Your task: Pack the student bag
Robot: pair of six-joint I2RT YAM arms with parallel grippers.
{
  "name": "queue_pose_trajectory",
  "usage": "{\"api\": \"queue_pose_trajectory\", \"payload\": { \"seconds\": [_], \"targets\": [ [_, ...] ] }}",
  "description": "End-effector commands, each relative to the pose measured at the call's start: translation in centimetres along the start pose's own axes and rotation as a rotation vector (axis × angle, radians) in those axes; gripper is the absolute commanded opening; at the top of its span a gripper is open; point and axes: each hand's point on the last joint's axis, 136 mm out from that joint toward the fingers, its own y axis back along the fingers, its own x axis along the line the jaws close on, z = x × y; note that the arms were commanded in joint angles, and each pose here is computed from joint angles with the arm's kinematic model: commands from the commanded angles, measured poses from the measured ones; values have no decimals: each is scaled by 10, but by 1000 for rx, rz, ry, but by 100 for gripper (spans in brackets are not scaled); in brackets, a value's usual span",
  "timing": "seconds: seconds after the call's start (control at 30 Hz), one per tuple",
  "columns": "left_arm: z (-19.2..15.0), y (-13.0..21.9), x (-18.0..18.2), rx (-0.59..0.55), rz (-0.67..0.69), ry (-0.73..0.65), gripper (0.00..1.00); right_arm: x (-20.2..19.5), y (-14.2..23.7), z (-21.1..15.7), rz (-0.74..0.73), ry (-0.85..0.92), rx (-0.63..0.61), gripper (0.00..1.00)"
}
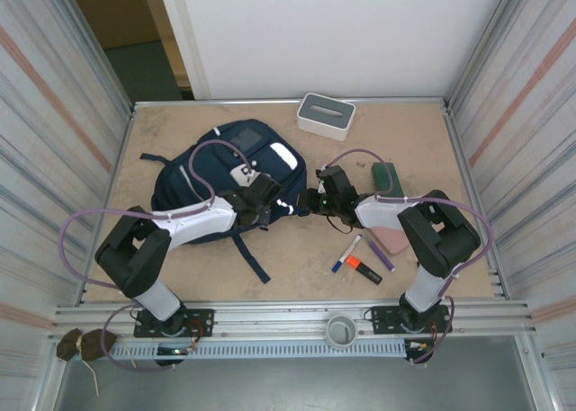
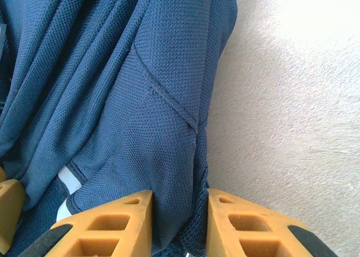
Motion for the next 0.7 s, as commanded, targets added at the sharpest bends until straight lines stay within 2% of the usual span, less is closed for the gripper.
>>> {"api": "queue_pose_trajectory", "payload": {
  "seconds": [0.0,0.3,0.67],
  "targets": [
    [-8,3,14,13,53,-6,29,-25,-2,-25,-74,8,74,27],
    [-11,15,23,6,56,-3,26,-27,-1,-22,-79,4,68,26],
    [-19,2,21,52,33,2,27,-29,-1,-23,-80,1,71,26]
  ]
}}
